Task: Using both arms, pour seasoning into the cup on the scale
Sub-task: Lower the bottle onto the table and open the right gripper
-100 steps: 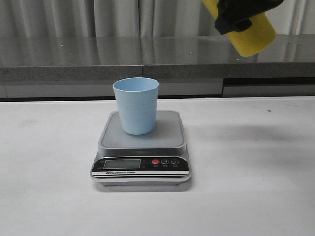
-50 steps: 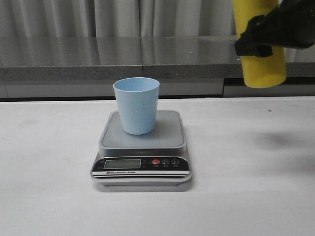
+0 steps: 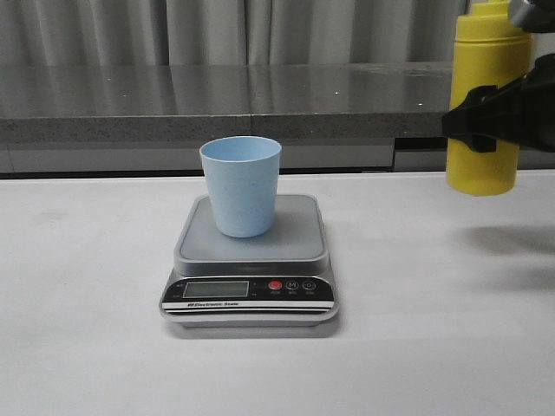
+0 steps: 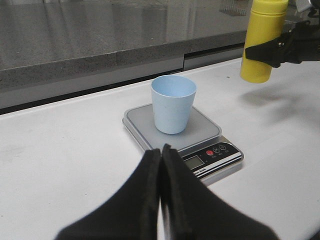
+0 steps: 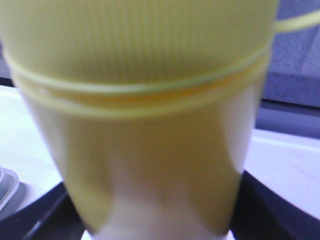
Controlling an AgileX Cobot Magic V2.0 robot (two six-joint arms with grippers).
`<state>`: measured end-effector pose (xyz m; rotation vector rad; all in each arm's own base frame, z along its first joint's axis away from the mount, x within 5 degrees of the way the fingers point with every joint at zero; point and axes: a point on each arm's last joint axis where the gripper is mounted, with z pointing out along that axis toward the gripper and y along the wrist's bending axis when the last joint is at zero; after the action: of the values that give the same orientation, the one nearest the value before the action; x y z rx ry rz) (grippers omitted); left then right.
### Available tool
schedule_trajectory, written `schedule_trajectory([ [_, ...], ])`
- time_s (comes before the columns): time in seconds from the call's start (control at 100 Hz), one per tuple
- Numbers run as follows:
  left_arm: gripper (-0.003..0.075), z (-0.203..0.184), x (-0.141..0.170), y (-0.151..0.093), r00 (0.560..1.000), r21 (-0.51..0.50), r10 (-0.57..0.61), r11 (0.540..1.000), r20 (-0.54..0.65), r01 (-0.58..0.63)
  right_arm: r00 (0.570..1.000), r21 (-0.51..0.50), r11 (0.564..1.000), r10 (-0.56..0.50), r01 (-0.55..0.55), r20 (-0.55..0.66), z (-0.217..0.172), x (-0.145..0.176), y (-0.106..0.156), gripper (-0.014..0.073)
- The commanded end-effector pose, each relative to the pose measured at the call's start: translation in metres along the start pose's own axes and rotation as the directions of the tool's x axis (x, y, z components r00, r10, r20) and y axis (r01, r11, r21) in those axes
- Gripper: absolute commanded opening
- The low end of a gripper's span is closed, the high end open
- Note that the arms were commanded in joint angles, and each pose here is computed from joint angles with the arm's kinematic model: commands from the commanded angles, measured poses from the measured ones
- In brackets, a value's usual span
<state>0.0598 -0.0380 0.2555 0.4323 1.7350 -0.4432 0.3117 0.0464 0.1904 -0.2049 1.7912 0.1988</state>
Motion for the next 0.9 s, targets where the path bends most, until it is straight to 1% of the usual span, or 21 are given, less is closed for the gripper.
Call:
schedule_trajectory([
  [0.0,-0.0020,-0.002,-0.017,0.000,0.994,-0.006,-0.015,1.000,0.106,0.016,0.990,-0.019,0.999,0.035,-0.032,0.136,0.003,-0.015,-0.001,-0.0058],
  [0.1,-0.0020,-0.002,-0.017,0.000,0.994,-0.006,-0.015,1.000,0.106,0.016,0.990,-0.026,0.999,0.041,-0.038,0.132,0.009,-0.006,-0.002,-0.0058],
  [0.22,-0.0020,-0.002,-0.017,0.000,0.994,-0.006,-0.015,1.000,0.106,0.016,0.985,-0.040,0.998,0.050,-0.044,0.166,0.014,0.001,-0.001,-0.0058],
  [0.51,-0.0020,-0.002,-0.017,0.000,0.994,-0.006,-0.015,1.000,0.106,0.016,0.993,-0.048,0.997,0.058,-0.053,0.106,0.024,0.025,-0.002,-0.0058],
  [0.75,-0.0020,-0.002,-0.017,0.000,0.994,-0.006,-0.015,1.000,0.106,0.016,0.995,-0.054,0.997,0.062,-0.058,0.083,0.028,0.036,-0.002,-0.0058],
  [0.89,-0.0020,-0.002,-0.017,0.000,0.994,-0.006,-0.015,1.000,0.106,0.016,0.995,-0.062,0.997,0.057,-0.052,0.080,0.028,0.038,-0.001,-0.0058],
])
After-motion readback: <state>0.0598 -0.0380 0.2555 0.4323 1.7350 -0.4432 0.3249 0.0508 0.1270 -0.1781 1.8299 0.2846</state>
